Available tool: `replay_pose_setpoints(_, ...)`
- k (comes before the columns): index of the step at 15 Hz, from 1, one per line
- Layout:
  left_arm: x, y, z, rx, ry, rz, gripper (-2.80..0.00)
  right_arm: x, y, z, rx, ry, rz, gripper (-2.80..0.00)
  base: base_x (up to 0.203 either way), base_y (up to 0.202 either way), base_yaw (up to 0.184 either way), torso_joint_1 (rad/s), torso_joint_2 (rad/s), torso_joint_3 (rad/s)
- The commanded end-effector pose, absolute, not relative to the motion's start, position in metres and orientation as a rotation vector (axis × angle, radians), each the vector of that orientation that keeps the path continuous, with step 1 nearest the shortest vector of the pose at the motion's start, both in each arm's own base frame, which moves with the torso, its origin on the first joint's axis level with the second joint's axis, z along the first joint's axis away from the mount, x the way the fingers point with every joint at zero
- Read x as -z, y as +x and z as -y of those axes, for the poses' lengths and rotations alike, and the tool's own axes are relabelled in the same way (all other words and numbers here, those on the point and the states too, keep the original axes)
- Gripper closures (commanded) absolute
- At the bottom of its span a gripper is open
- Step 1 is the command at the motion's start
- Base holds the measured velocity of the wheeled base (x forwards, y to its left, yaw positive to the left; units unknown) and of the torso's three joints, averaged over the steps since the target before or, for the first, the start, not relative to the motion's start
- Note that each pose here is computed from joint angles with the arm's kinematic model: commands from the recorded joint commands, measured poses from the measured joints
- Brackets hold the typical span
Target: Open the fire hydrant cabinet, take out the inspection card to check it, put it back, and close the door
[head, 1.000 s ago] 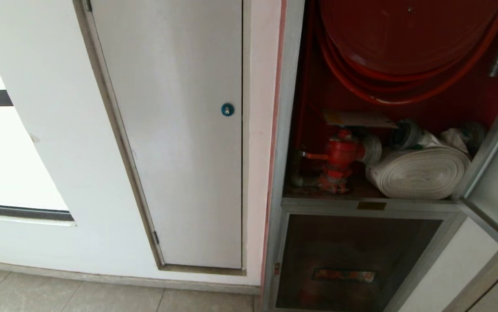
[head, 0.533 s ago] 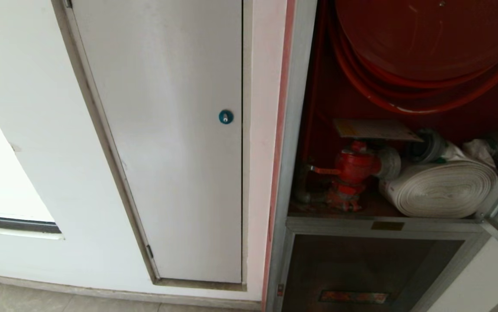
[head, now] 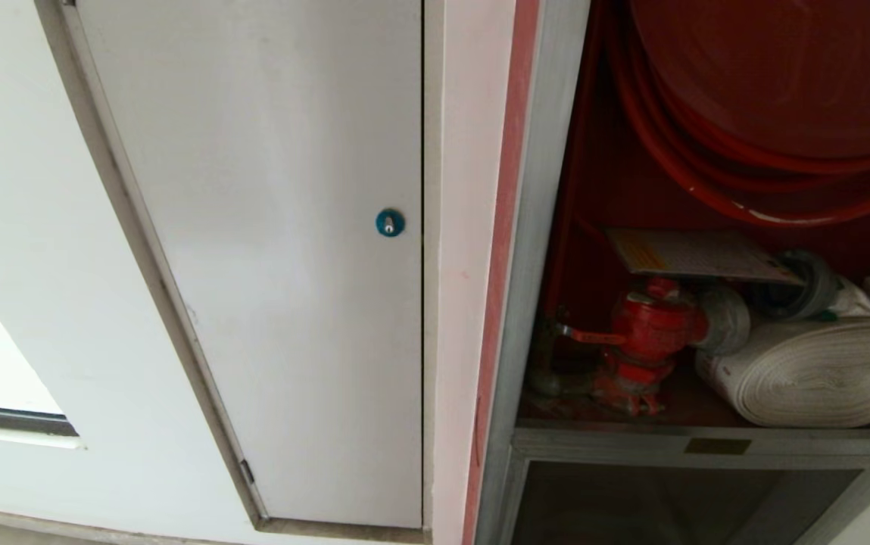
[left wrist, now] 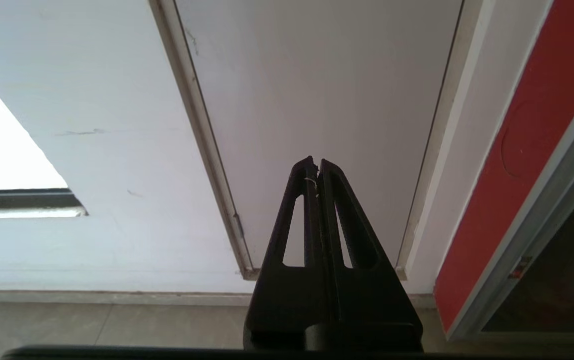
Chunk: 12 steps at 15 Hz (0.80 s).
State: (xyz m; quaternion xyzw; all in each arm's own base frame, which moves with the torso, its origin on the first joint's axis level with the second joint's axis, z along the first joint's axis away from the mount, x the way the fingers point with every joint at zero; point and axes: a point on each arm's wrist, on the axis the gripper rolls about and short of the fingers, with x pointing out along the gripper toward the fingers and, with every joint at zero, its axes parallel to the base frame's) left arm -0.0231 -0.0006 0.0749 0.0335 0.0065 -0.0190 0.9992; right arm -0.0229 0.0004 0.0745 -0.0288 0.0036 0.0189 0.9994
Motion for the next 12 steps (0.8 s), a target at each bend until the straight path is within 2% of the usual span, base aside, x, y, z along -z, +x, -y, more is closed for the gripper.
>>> replay_pose_setpoints(1, -0.0749, -0.0231, 0.0006, 0.039, 0.067, -0.014, 0.00, -0.0745, -0.0229, -0.0003, -0.040, -0.058, -0.007, 0.00, 0.194, 0.000, 0.001, 0.007, 0.00, 0.002)
replay_pose_setpoints(6, -0.0751, -0.0229, 0.0006, 0.038, 0.067, -0.009, 0.00, -0.0745, -0.0229, -0.0002, -0.032, -0.038, -0.007, 0.00, 0.185, 0.000, -0.002, 0.000, 0.00, 0.004)
replay_pose_setpoints(12, -0.0751, -0.0229, 0.0006, 0.039, 0.065, -0.010, 0.00, -0.0745, -0.0229, -0.0003, -0.033, -0.041, -0.007, 0.00, 0.010, 0.000, -0.001, 0.002, 0.00, -0.001)
